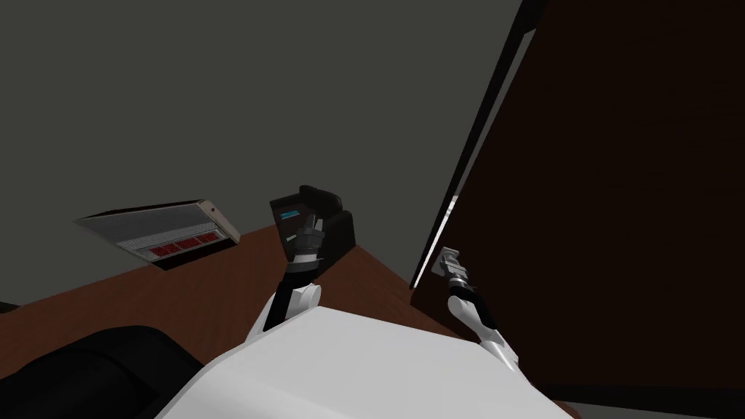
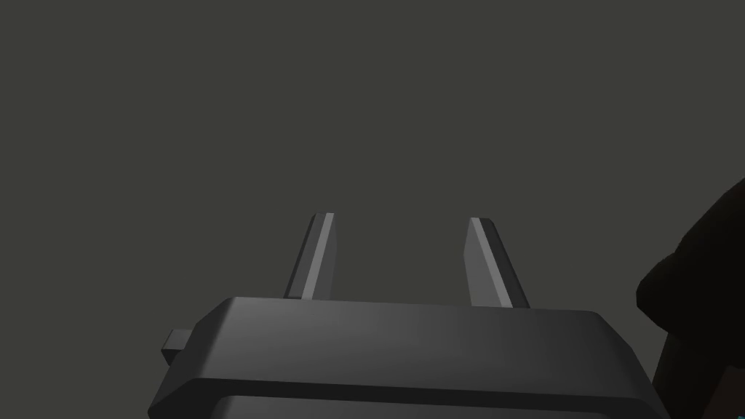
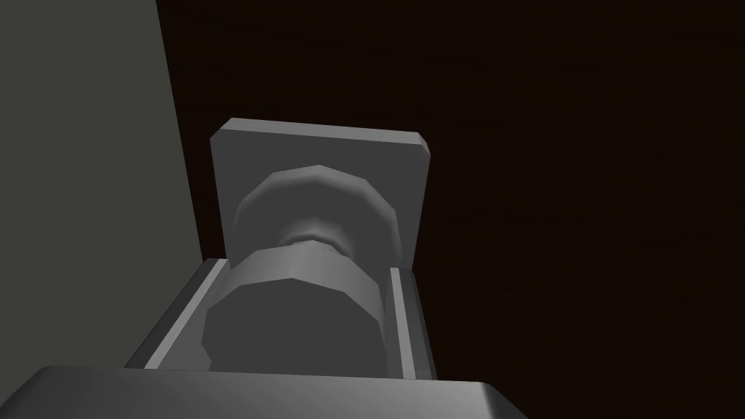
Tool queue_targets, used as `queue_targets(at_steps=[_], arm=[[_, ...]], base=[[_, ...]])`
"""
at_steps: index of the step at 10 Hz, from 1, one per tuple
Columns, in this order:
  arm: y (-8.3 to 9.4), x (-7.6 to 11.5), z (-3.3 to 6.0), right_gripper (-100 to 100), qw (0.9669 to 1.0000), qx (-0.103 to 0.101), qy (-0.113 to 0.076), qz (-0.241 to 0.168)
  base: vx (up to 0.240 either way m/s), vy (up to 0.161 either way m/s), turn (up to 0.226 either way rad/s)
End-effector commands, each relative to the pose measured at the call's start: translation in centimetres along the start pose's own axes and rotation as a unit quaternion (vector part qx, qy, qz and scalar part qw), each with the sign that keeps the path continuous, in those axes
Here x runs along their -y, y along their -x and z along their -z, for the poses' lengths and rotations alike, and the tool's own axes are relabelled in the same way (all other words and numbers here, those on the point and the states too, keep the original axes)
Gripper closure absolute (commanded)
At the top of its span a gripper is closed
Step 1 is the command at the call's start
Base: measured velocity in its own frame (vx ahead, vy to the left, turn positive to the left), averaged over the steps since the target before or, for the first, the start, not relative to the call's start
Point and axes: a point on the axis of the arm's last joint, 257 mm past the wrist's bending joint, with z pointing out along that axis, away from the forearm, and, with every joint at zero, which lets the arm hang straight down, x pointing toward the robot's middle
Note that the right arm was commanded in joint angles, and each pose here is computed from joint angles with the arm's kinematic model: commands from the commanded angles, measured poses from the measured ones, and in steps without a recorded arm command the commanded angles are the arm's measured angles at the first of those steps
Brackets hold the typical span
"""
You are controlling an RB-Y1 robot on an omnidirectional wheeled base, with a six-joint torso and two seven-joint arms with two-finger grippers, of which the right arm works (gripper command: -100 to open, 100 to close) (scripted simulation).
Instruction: Pull the door open
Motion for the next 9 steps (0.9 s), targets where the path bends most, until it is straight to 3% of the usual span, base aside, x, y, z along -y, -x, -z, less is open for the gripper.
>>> queue_targets(at_steps=[1,2,3,9], arm=[[-0.3,0.3,-0.01,100,1.0,-0.003,-0.008,-0.003],[-0.1,0.1,0.02,100,1.0,0.0,-0.005,-0.001],[0.1,0.5,0.33,100,0.9999,0.002,-0.014,-0.002],[-0.3,1.6,1.15,100,0.9989,-0.003,-0.047,-0.003]], base=[[-0.246,-0.035,0.106],[-0.11,-0.012,0.033],[-0.141,-0.035,0.121],[-0.267,-0.054,0.142]])
